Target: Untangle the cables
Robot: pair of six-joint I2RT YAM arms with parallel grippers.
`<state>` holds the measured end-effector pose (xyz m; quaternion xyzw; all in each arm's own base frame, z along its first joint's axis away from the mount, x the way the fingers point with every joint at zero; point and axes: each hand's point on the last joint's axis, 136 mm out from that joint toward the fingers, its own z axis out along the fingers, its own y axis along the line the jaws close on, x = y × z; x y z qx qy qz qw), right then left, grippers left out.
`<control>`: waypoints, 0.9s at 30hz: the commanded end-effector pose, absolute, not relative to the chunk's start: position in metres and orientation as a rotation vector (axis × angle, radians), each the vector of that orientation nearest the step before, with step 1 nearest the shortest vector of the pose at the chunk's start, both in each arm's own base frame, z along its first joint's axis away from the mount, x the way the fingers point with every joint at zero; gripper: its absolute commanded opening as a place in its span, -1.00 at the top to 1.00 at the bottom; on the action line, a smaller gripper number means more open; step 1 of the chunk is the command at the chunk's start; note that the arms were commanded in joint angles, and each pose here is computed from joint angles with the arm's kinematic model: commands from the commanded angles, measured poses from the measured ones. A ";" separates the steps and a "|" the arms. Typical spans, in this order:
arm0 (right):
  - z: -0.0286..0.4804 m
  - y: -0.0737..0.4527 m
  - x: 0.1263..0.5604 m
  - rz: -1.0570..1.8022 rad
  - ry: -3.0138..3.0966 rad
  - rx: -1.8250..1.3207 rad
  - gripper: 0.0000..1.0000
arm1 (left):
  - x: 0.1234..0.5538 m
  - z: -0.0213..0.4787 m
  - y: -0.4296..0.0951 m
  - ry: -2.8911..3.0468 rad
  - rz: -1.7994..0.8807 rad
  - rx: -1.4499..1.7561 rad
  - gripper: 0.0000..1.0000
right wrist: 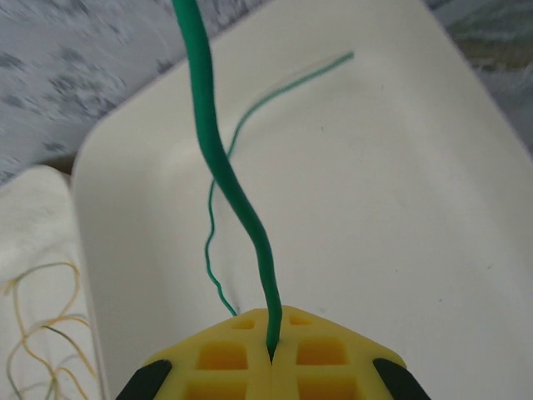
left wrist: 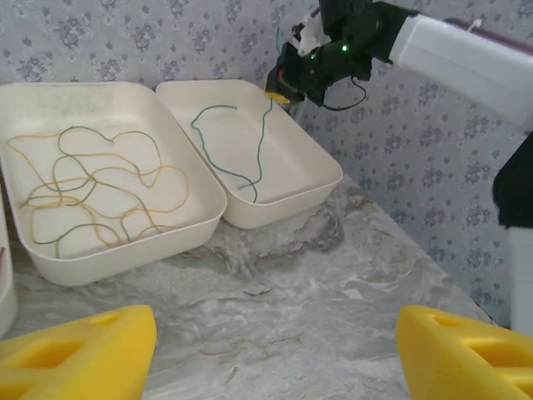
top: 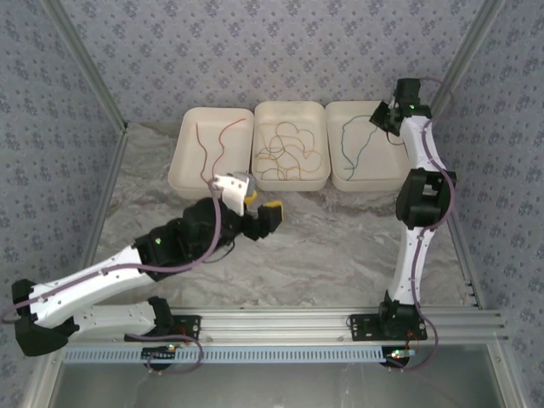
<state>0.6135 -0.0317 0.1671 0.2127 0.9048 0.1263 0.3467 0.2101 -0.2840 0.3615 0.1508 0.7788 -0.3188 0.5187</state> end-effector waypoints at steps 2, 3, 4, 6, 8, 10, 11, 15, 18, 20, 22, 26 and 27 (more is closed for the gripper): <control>0.152 -0.020 0.612 0.281 2.438 0.523 1.00 | 0.228 0.389 -0.263 1.977 -0.765 0.414 -0.54; 0.148 -0.020 0.613 0.273 2.447 0.524 0.89 | 0.232 0.396 -0.259 1.982 -0.787 0.406 -0.54; 0.143 -0.020 0.613 0.270 2.458 0.530 0.77 | 0.235 0.404 -0.256 1.976 -0.802 0.399 -0.55; 0.138 -0.019 0.613 0.267 2.472 0.527 0.47 | 0.242 0.418 -0.250 1.966 -0.834 0.379 -0.56; 0.138 -0.019 0.612 0.258 2.474 0.523 0.29 | 0.250 0.428 -0.246 1.956 -0.847 0.361 -0.57; 0.147 -0.018 0.610 0.250 2.466 0.509 0.19 | 0.255 0.435 -0.243 1.943 -0.855 0.349 -0.56; 0.156 -0.017 0.608 0.240 2.455 0.498 0.17 | 0.257 0.437 -0.241 1.938 -0.857 0.339 -0.57; 0.203 -0.013 0.596 0.228 2.363 0.460 0.10 | 0.264 0.436 -0.229 1.944 -0.859 0.281 -0.59; 0.243 -0.016 0.575 0.207 2.267 0.448 0.01 | 0.277 0.421 -0.211 1.998 -0.889 0.174 -0.70; 0.262 -0.018 0.556 0.193 2.213 0.450 -0.04 | 0.289 0.403 -0.193 2.059 -0.916 0.064 -0.77; 0.286 -0.022 0.526 0.175 2.131 0.454 -0.15 | 0.302 0.378 -0.167 2.111 -0.911 -0.082 -0.98; 0.302 -0.029 0.456 0.138 2.011 0.482 -0.98 | 0.319 0.325 -0.114 2.152 -0.860 -0.327 -0.99; 0.303 -0.031 0.436 0.115 1.981 0.482 -0.98 | 0.320 0.307 -0.099 2.166 -0.800 -0.387 -0.99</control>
